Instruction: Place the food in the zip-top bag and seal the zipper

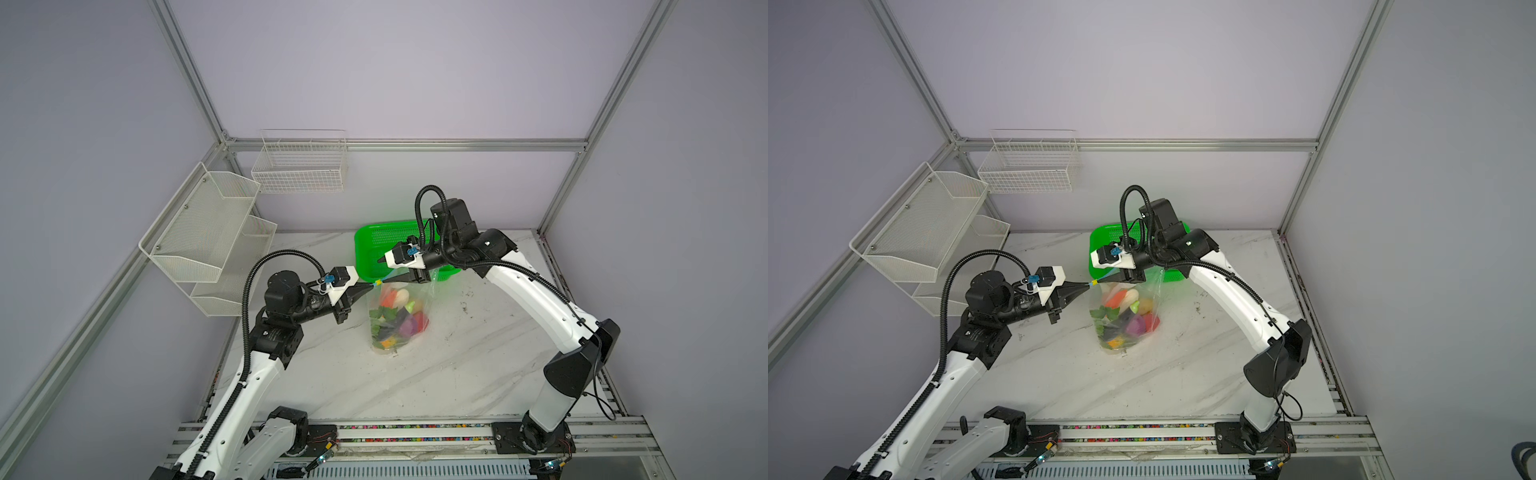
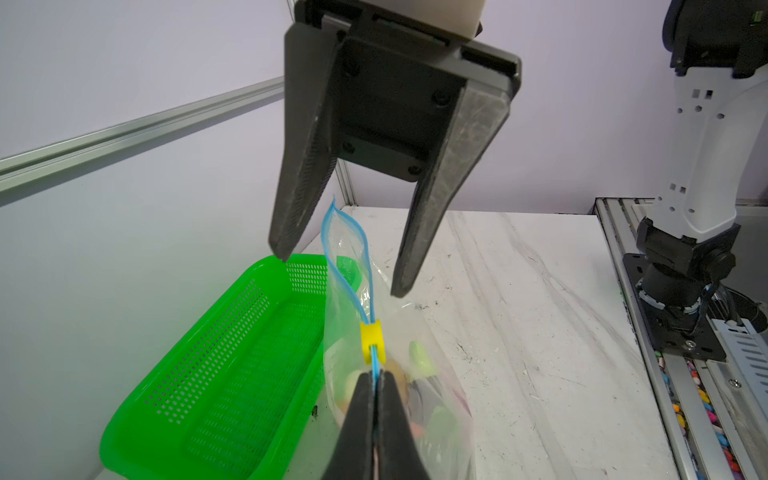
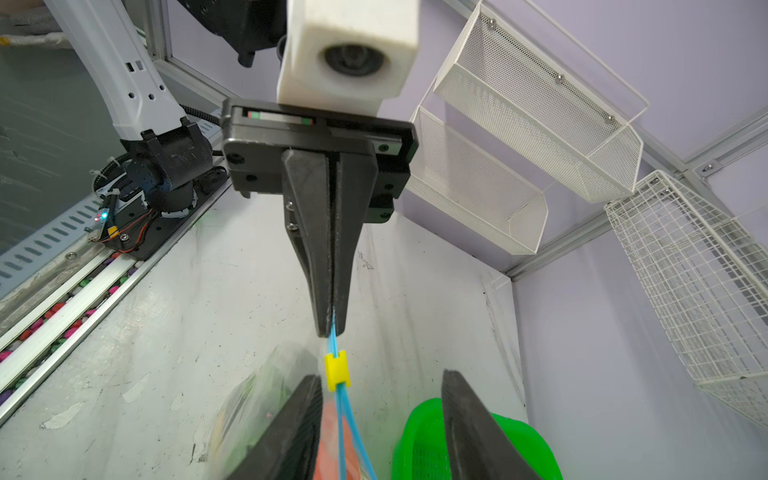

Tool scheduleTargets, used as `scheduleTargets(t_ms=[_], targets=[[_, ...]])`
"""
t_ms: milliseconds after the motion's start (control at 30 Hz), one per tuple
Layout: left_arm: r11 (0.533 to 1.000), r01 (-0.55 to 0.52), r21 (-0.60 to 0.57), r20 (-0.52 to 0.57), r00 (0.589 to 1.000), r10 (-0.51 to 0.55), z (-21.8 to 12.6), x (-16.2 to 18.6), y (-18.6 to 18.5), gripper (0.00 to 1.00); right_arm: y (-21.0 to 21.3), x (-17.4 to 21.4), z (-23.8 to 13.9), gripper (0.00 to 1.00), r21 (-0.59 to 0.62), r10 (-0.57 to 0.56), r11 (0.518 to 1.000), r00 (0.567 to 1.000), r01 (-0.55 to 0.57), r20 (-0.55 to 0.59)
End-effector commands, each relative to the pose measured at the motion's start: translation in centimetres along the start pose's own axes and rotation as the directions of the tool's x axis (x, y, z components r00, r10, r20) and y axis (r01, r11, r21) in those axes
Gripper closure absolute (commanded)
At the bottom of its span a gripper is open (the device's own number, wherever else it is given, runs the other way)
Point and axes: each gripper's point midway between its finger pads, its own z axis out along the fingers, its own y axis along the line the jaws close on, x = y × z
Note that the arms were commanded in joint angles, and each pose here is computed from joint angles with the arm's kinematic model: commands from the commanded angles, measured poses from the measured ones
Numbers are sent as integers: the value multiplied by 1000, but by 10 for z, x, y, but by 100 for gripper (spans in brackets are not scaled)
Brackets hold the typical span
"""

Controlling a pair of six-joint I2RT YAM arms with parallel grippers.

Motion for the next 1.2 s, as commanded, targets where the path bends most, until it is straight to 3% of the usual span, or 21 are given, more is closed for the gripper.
scheduleTargets(t_ms=[0, 233, 333, 700, 1167], targets=[[986, -169, -5, 83, 982, 169, -8, -49, 0, 100, 20, 2, 2, 45, -89, 17, 996, 999, -20, -30], [983, -182, -20, 75, 980, 183, -9, -51, 2, 100, 24, 2, 8, 41, -115, 9, 993, 997, -18, -73], [982, -186, -31, 71, 980, 187, -8, -51, 3, 100, 30, 2, 12, 53, -145, 19, 989, 996, -31, -84], [981, -188, -53, 65, 979, 191, -9, -50, 5, 100, 29, 4, 20, 61, -154, 27, 987, 995, -41, -91], [981, -186, -63, 62, 980, 190, -9, -50, 7, 100, 25, 3, 18, 85, -129, 22, 991, 995, -34, -96]])
